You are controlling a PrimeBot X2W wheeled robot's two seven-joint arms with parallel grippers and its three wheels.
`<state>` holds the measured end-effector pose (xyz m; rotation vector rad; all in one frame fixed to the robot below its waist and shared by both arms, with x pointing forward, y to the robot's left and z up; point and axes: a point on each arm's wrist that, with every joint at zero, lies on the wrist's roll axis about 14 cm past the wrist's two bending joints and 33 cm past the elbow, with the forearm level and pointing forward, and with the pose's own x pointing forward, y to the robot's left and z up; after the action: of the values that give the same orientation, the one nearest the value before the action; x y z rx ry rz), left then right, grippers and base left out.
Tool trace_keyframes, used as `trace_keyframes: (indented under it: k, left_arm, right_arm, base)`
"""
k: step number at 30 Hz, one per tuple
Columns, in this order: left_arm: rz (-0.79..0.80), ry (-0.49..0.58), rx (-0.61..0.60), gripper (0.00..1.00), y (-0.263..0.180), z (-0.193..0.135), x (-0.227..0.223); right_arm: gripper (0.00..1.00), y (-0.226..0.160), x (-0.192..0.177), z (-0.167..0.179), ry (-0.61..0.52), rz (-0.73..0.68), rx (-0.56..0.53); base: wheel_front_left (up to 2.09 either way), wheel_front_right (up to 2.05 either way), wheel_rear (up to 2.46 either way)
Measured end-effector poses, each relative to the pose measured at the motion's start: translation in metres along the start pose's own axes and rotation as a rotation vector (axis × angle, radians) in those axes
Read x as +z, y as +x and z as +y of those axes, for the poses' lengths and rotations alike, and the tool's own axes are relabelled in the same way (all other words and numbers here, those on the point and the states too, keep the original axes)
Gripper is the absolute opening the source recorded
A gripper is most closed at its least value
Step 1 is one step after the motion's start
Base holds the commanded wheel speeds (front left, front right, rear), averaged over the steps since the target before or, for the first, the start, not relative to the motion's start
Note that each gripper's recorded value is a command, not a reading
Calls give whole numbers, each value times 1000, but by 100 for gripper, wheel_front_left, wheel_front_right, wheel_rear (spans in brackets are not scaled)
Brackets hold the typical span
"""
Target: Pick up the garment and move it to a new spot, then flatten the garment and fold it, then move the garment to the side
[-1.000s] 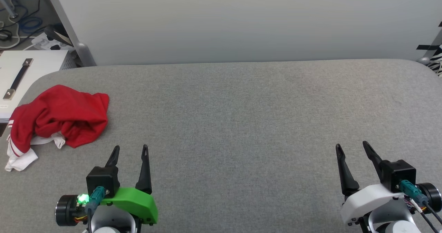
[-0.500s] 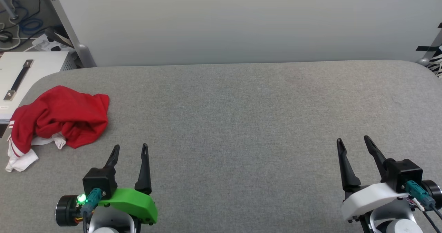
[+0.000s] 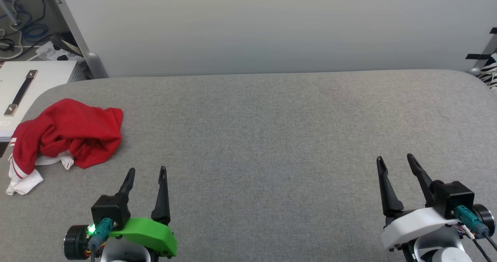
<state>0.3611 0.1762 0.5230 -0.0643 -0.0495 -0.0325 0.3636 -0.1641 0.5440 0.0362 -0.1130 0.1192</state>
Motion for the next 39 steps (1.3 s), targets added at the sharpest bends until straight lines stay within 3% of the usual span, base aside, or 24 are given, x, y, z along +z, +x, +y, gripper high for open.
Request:
trace_keyframes:
  k: [26,39]
  left_arm:
    - [-7,-54,-10,100,0,-1,-8]
    - [-43,-64,88,100,-21,30,-2]
  right_arm:
    - [100,5,-2,-2,17,-26,-6]
    - [100,20,2,39,54,-57,118]
  base:
    - [0,0,0]
    - [0,0,0]
